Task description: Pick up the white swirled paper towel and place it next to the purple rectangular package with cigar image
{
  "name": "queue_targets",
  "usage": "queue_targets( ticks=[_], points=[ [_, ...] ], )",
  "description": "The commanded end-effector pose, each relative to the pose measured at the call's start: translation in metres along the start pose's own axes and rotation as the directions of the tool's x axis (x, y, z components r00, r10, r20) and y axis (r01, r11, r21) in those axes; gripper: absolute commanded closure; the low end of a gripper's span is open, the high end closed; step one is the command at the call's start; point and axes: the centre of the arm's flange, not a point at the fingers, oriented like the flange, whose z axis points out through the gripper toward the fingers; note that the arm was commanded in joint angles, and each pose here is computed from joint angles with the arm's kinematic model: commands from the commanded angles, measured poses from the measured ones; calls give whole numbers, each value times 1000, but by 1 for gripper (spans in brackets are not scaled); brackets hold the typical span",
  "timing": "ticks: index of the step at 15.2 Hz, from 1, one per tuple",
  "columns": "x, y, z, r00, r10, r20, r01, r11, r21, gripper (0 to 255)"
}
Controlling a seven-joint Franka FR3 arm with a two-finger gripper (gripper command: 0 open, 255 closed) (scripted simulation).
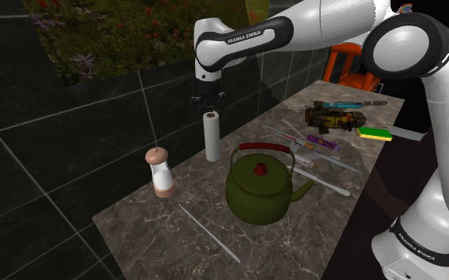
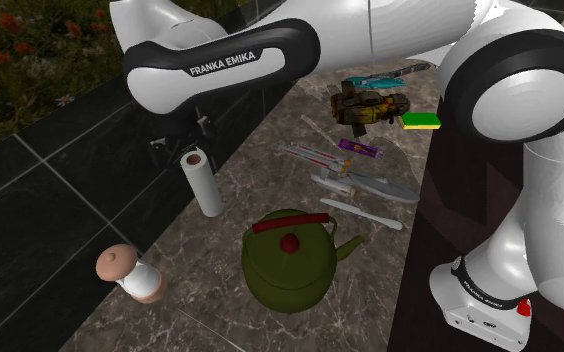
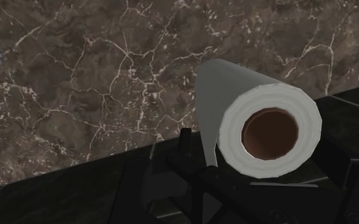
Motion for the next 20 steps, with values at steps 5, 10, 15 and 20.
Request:
queue_targets(
  ticks=[5, 10, 15, 20],
  points=[
    [0, 0, 0, 1000, 0, 0, 0, 1000, 0, 255],
    [0, 0, 0, 1000, 0, 0, 0, 1000, 0, 255],
    [-1, -1, -26, 1000, 0, 0, 0, 1000, 0, 255],
    [-2, -3, -53, 1000, 0, 0, 0, 1000, 0, 255]
  ],
)
